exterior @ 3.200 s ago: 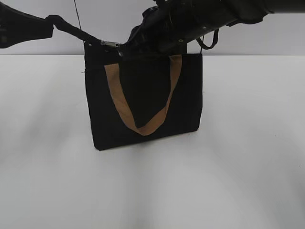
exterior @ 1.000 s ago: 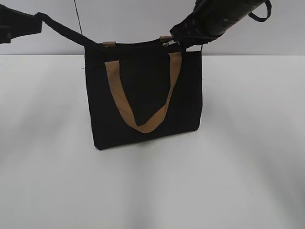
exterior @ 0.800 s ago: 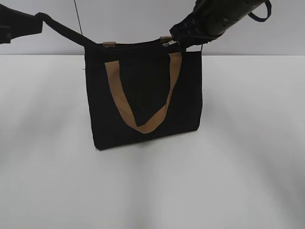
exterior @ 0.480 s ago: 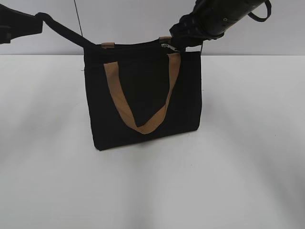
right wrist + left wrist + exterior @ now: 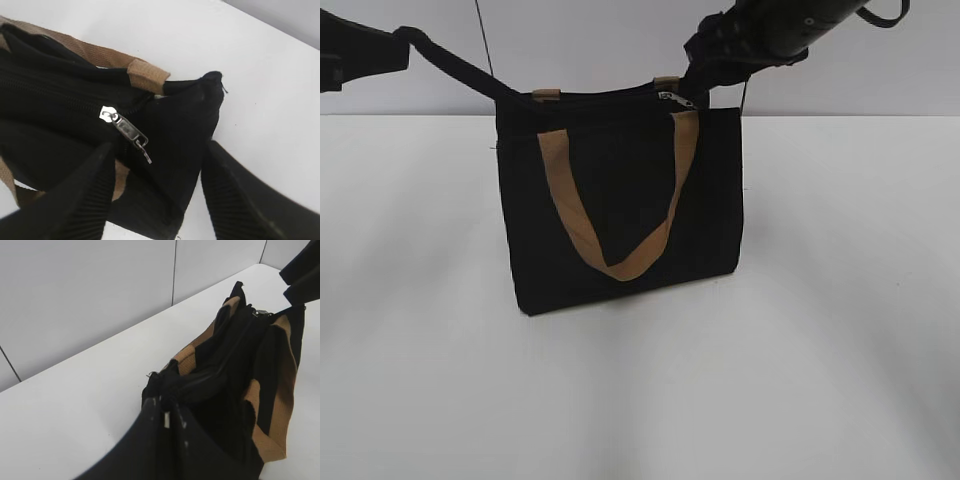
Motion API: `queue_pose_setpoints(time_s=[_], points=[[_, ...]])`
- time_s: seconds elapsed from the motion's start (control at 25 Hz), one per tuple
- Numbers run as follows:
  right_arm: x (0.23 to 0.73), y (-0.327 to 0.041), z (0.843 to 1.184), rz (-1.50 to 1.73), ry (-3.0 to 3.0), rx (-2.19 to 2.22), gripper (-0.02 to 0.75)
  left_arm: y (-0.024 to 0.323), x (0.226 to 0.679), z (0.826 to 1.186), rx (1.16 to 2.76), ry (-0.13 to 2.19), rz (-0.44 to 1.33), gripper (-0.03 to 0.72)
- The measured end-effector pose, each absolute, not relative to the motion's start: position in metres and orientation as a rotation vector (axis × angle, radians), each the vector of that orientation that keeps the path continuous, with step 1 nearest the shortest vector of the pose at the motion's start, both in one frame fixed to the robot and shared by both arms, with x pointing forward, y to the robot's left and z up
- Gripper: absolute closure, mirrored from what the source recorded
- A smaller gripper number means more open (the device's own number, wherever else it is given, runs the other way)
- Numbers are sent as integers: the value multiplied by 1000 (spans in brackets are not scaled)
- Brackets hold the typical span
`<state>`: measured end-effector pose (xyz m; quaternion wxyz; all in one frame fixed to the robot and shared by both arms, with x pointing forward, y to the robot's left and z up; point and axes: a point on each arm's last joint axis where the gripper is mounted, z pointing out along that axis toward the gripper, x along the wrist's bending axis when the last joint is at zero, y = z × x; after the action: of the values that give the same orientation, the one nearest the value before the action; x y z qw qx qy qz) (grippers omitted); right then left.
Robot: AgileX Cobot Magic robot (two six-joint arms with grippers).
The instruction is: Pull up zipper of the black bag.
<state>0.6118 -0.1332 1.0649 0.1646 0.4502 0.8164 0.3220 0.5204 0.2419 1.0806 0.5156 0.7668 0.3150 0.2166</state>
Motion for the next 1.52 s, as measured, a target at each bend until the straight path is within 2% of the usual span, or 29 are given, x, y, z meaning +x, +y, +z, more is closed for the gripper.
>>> queue_pose_setpoints(time_s=[0.16, 0.28, 0.4, 0.52, 0.64, 0.96, 1.16, 1.52], points=[[609, -134, 1072, 930, 2317, 1273, 318, 242, 520, 1080, 1845, 755, 521, 666], [608, -135, 1073, 929, 2319, 1273, 318, 242, 520, 1080, 1845, 755, 520, 627], [607, -135, 1075, 930, 2319, 1271, 318, 242, 520, 1080, 1845, 755, 520, 545], [606, -135, 1075, 930, 2319, 1270, 317, 242, 520, 1080, 1845, 755, 520, 431], [606, -135, 1076, 928, 2320, 1268, 317, 242, 520, 1080, 1845, 755, 520, 361], [606, -135, 1075, 926, 2324, 1269, 317, 243, 521, 1080, 1845, 768, 537, 332], [606, -135, 1075, 925, 2325, 1268, 317, 253, 528, 1082, 1835, 862, 673, 291], [606, -135, 1075, 919, 2333, 1247, 317, 285, 541, 1083, 1776, 1132, 1030, 214]])
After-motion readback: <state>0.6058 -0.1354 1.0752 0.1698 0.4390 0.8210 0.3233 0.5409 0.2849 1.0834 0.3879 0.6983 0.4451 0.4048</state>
